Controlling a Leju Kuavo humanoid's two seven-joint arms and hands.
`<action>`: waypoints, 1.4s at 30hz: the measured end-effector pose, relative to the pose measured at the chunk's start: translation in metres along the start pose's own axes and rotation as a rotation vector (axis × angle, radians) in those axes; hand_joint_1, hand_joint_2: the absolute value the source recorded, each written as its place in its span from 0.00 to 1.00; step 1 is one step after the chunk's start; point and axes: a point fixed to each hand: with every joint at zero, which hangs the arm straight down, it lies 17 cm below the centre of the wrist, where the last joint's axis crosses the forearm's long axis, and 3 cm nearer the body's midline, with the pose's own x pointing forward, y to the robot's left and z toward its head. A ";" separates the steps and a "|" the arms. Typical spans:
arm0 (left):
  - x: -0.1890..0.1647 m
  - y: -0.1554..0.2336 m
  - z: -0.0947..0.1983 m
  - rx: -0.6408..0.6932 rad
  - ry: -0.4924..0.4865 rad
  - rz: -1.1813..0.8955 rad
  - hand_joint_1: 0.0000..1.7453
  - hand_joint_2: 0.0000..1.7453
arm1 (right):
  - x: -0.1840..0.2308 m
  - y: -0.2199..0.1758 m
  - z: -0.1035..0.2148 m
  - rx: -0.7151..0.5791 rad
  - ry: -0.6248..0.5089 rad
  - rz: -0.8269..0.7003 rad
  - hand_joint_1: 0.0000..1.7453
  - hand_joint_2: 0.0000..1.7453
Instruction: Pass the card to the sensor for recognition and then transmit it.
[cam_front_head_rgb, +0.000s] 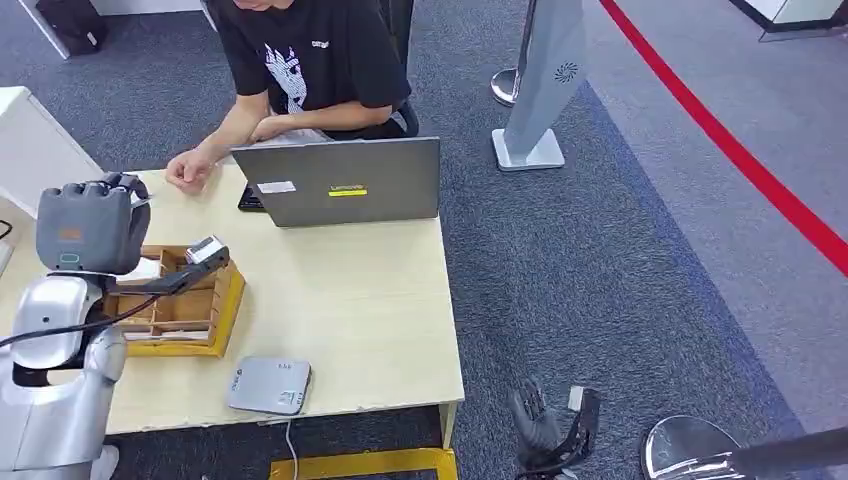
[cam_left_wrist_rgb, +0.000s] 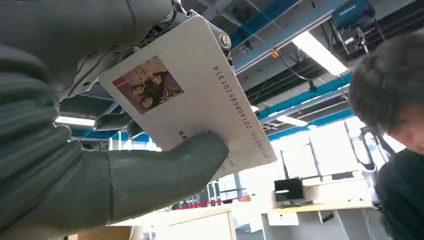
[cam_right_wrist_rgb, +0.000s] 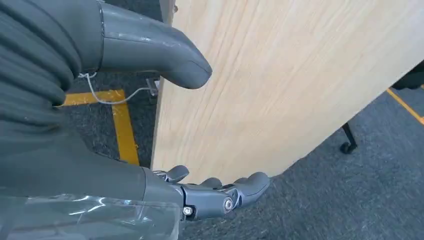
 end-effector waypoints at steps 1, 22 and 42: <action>-0.002 -0.002 -0.001 -0.003 0.006 -0.002 1.00 1.00 | 0.000 0.001 0.000 0.002 0.000 0.000 0.00 1.00; -0.039 -0.056 0.013 -0.141 0.077 -0.058 1.00 1.00 | -0.003 0.010 0.001 0.022 0.007 -0.002 0.00 1.00; -0.063 -0.076 0.031 -0.176 0.121 -0.104 0.00 1.00 | -0.002 0.008 0.001 0.009 0.003 -0.021 0.00 1.00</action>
